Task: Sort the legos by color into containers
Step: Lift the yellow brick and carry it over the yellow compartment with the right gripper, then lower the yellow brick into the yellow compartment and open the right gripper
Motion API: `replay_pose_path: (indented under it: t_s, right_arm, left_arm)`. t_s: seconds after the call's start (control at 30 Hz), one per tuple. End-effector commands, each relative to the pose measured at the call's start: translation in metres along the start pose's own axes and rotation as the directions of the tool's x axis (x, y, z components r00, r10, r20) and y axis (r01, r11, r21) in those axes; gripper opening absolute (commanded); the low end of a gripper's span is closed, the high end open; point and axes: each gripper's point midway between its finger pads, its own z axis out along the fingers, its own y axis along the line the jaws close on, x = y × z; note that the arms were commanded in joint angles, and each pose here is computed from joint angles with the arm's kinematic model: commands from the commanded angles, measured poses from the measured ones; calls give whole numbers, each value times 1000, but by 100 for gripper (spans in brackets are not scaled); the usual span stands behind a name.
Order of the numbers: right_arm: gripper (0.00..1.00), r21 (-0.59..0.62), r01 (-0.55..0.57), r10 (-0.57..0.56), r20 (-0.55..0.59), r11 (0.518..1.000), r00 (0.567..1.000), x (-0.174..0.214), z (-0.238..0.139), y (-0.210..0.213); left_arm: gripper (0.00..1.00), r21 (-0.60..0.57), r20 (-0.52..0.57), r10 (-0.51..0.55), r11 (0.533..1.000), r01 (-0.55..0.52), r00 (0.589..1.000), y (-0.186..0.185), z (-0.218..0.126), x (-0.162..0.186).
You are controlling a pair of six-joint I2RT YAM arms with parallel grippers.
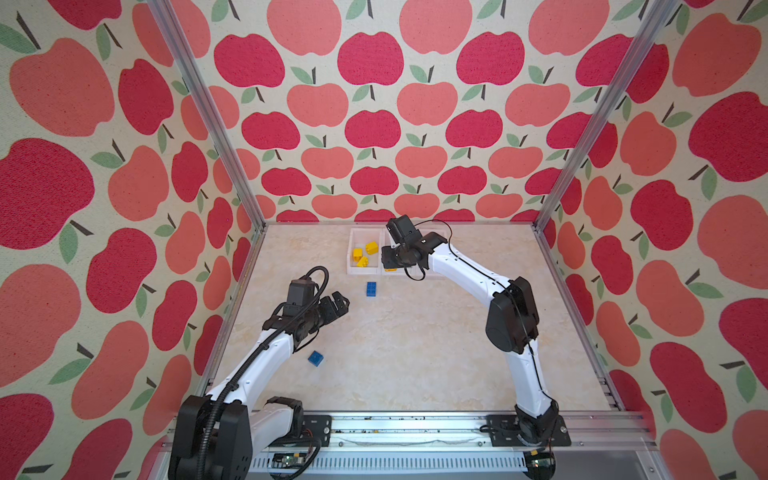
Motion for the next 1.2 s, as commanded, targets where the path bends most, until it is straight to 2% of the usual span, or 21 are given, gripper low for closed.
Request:
replay_pose_path:
  t_s: [0.0, 0.37, 0.9, 1.03, 1.17]
  right_arm:
    - [22, -60, 74, -71, 51, 995, 996, -17, 6, 20]
    - [23, -127, 113, -92, 155, 985, 984, -43, 44, 38]
    - [25, -80, 156, -129, 273, 984, 953, -71, 87, 35]
    - [32, -63, 149, -127, 270, 987, 954, -72, 97, 26]
    - [49, -59, 142, -122, 268, 988, 956, -71, 101, 21]
  left_arm:
    - [99, 0, -10, -13, 1000, 13, 1000, 3, 1, 3]
    - [99, -10, -24, -17, 1000, 17, 1000, 6, 4, 6]
    - [99, -21, -33, -21, 1000, 20, 999, 8, 6, 6]
    - [99, -21, -36, -22, 1000, 21, 999, 9, 7, 7]
    - [99, -21, -36, -22, 1000, 21, 999, 8, 7, 7]
